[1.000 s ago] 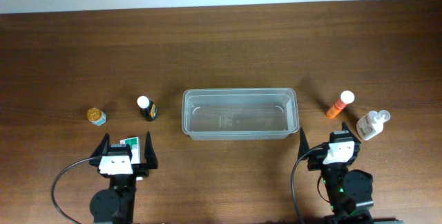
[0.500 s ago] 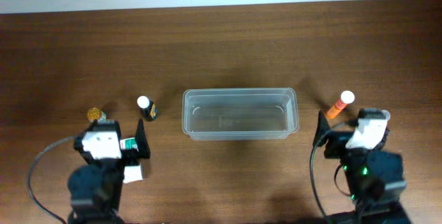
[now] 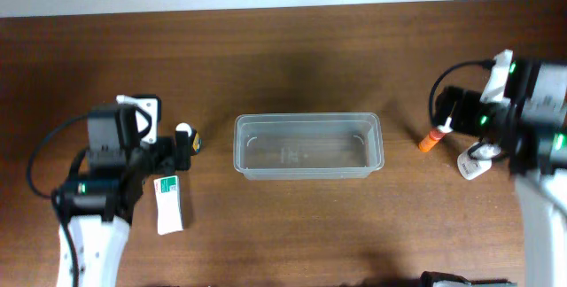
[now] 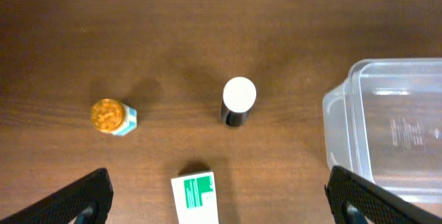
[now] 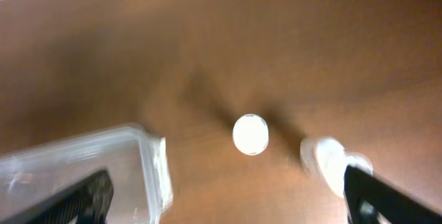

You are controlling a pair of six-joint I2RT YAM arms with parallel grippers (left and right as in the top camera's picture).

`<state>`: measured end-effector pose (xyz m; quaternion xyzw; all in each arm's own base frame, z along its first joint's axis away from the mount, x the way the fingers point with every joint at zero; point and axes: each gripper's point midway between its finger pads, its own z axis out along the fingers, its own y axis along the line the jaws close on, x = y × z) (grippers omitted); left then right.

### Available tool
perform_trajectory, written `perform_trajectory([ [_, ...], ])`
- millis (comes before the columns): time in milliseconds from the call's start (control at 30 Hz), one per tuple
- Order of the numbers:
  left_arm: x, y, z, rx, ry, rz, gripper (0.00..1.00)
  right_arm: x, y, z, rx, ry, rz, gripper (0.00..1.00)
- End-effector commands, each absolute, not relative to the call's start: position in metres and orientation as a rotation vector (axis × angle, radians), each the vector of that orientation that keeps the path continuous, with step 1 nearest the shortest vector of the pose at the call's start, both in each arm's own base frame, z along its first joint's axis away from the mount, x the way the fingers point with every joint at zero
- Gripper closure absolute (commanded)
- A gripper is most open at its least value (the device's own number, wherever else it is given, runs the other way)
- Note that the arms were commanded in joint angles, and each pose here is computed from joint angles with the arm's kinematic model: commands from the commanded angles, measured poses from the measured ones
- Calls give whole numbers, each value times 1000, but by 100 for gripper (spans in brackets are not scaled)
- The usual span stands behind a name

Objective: Pack container
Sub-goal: 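Move the right gripper to the orange Redoxon tube and grasp it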

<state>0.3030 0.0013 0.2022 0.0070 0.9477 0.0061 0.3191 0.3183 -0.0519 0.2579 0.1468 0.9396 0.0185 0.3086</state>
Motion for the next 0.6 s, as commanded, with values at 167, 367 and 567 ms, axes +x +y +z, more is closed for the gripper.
perform_trajectory([
  [167, 319, -12, 184, 41, 2588, -76, 1, 351, -67, 197, 492, 2738, 147, 1],
  [367, 319, -11, 182, 41, 2596, -75, 0, 353, -68, 139, 546, 2927, 174, 1],
  [567, 319, -12, 182, 41, 2596, -76, 1, 350, -67, 99, 584, 3054, 195, 7],
])
